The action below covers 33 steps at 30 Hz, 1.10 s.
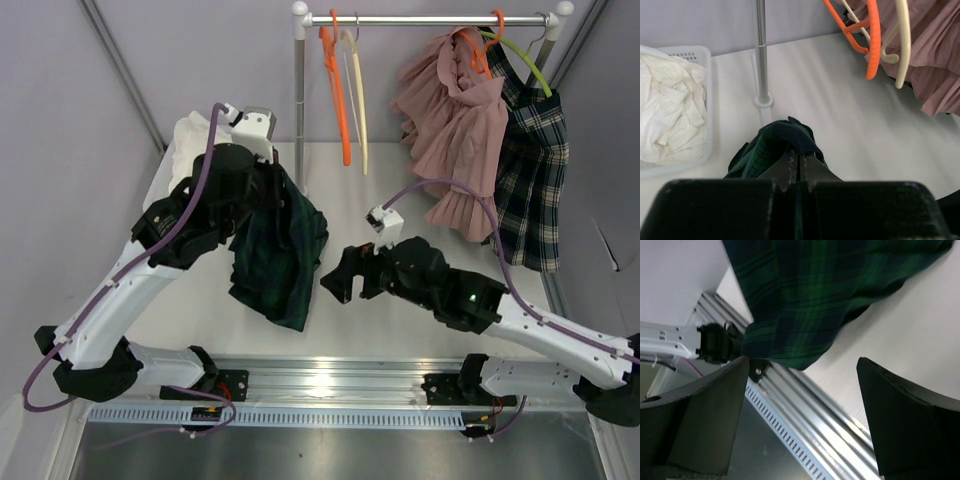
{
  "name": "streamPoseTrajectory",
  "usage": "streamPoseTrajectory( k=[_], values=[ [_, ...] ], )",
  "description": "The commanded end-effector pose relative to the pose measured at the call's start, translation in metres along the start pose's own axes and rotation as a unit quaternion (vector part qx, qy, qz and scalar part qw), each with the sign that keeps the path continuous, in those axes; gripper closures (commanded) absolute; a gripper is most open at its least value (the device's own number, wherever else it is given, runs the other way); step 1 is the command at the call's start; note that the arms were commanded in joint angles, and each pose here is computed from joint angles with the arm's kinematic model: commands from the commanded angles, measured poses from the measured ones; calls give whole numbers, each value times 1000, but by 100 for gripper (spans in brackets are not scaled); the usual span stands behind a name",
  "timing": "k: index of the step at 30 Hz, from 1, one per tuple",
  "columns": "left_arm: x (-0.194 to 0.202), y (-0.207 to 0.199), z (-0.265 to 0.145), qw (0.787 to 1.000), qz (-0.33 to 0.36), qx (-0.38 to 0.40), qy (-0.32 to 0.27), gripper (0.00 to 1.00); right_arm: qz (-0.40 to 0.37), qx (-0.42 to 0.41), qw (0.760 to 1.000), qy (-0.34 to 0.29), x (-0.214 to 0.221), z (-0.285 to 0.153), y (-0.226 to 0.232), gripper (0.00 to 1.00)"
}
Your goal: Place the skirt on the hanger
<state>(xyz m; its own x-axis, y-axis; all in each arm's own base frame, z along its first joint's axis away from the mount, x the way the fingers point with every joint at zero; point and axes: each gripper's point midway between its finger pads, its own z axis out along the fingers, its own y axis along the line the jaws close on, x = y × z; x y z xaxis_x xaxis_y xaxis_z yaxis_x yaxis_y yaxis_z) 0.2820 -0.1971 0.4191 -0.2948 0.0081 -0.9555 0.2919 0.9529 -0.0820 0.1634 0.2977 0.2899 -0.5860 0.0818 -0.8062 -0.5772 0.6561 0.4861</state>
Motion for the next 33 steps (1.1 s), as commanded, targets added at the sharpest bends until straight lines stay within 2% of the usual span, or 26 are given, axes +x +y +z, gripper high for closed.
streamPoseTrajectory(
  k=[1, 17, 33],
  values=[
    [-29, -8, -6, 998, -36, 5, -52, 100, 21, 25, 999, -16, 6, 15, 10, 7],
    [-7, -26, 14, 1000, -17, 12, -19, 100, -2, 127, 991, 37, 67, 43, 8, 5],
    [6, -29, 23, 1000, -2, 14, -7, 100, -14, 121, 992, 13, 72, 42, 35, 4]
  ],
)
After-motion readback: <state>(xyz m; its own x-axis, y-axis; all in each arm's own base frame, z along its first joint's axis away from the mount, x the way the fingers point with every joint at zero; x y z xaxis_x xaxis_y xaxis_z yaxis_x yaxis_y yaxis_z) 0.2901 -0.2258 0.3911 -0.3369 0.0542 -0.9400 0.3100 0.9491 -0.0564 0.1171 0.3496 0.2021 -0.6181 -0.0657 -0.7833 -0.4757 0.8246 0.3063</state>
